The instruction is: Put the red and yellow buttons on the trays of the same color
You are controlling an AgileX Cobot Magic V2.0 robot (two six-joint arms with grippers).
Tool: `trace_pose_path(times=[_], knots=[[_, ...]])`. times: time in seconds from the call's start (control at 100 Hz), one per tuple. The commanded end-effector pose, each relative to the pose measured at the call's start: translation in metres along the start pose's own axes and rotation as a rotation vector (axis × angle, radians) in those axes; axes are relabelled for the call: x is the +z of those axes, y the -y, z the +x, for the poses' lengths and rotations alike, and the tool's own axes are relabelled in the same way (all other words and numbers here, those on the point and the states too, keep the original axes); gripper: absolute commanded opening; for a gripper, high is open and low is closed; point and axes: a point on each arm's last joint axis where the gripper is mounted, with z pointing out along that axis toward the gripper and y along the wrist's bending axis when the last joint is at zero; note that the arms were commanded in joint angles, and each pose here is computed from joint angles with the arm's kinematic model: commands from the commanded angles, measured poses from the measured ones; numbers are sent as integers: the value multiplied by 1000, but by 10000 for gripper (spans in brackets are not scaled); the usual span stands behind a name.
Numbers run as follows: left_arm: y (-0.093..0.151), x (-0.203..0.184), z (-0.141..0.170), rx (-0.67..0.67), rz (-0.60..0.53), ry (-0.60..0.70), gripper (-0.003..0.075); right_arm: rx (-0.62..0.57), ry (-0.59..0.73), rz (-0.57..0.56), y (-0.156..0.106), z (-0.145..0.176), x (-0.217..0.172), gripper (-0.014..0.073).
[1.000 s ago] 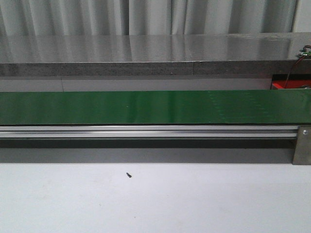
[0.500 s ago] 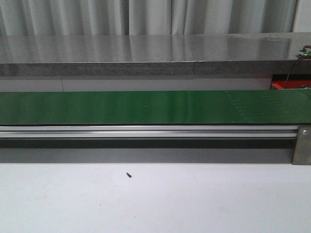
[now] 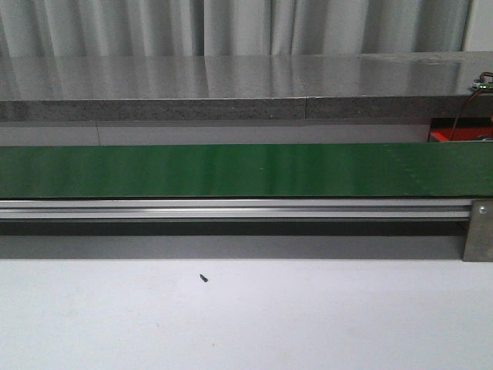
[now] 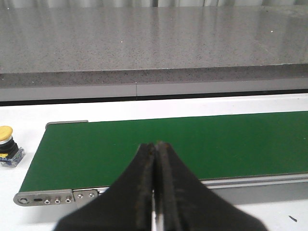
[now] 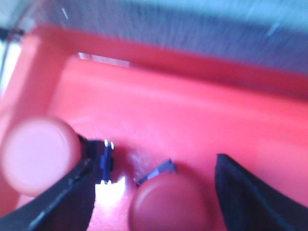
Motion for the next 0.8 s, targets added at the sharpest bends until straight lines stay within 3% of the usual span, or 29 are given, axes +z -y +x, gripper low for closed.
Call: trace_pose_path(times=[0.0,0.18,0.36,0.6,0.79], knots=[[1,-3,-16,-7,5,104,-20,-38,174,73,-6,-48,-65,540],[1,-3,-16,-7,5,104,-20,-69,267,88,-21,-72,-116,540],[1,-3,-16,-7,5,104,-20,-80,324,20,-48,-88,-160,540],[1,-3,-16,-7,5,104,-20,-144,398,-30,-108,-98,-209,528],[1,-3,-16,-7,5,104,-20,-199,424,-89,-165,-82,-236,528]])
